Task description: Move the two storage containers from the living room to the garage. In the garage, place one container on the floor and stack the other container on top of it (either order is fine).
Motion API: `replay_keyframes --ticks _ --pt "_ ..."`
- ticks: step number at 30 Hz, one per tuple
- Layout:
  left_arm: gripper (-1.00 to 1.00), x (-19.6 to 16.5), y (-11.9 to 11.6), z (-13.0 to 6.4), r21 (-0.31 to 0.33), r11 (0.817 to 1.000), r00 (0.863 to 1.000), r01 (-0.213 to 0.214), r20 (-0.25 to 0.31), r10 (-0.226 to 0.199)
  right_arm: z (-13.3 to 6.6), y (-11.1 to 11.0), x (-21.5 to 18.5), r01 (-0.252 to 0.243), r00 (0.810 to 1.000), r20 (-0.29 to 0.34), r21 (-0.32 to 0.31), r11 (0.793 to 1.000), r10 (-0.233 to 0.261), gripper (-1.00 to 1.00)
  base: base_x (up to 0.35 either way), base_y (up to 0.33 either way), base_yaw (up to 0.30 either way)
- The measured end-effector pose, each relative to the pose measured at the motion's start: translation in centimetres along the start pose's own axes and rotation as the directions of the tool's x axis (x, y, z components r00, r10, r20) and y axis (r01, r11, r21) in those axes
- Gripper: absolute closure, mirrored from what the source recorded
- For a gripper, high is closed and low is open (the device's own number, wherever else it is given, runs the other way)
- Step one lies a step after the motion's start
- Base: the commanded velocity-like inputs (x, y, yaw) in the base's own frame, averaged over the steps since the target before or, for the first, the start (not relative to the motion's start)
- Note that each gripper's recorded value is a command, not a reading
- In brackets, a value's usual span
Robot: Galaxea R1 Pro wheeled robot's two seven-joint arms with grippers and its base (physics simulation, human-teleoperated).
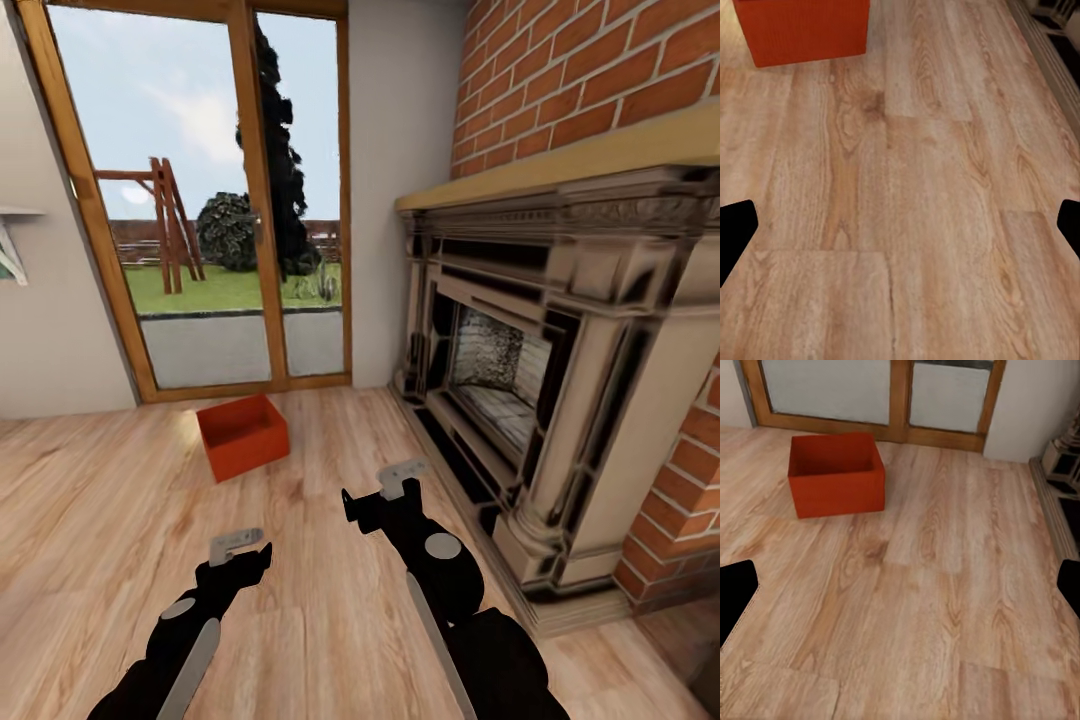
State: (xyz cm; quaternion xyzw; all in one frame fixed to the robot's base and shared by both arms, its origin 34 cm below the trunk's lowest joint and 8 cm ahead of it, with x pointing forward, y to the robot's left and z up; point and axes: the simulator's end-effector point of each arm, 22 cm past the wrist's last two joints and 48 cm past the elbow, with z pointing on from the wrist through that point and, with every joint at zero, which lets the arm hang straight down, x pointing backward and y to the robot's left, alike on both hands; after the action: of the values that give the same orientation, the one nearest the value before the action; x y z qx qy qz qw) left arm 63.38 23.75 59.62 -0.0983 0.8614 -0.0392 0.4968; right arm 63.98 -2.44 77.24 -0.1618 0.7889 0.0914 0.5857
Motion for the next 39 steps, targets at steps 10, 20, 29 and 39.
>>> replay_keyframes --ticks 10,20,29,39 --pt "-1.0 0.0 0.0 0.0 -0.001 1.0 1.0 0.0 0.001 0.0 0.0 0.0 0.0 -0.001 1.0 0.001 -0.001 1.0 0.001 -1.0 0.338 0.0 0.062" --pt "-1.0 0.1 0.0 0.0 -0.001 1.0 1.0 0.0 -0.003 0.0 0.0 0.1 0.0 0.0 1.0 0.0 -0.002 1.0 0.0 -1.0 0.338 0.0 0.001" --pt "-1.0 0.0 0.0 0.0 -0.001 1.0 1.0 0.0 -0.002 0.0 0.0 0.0 0.2 -0.001 1.0 -0.008 -0.001 1.0 0.001 -1.0 0.338 0.0 0.076" --pt "-1.0 -1.1 -0.3 -0.3 0.004 1.0 1.0 0.0 0.026 0.0 0.3 -0.1 3.8 0.008 0.99 -0.142 0.003 1.0 -0.007 -1.0 0.338 0.0 0.207"
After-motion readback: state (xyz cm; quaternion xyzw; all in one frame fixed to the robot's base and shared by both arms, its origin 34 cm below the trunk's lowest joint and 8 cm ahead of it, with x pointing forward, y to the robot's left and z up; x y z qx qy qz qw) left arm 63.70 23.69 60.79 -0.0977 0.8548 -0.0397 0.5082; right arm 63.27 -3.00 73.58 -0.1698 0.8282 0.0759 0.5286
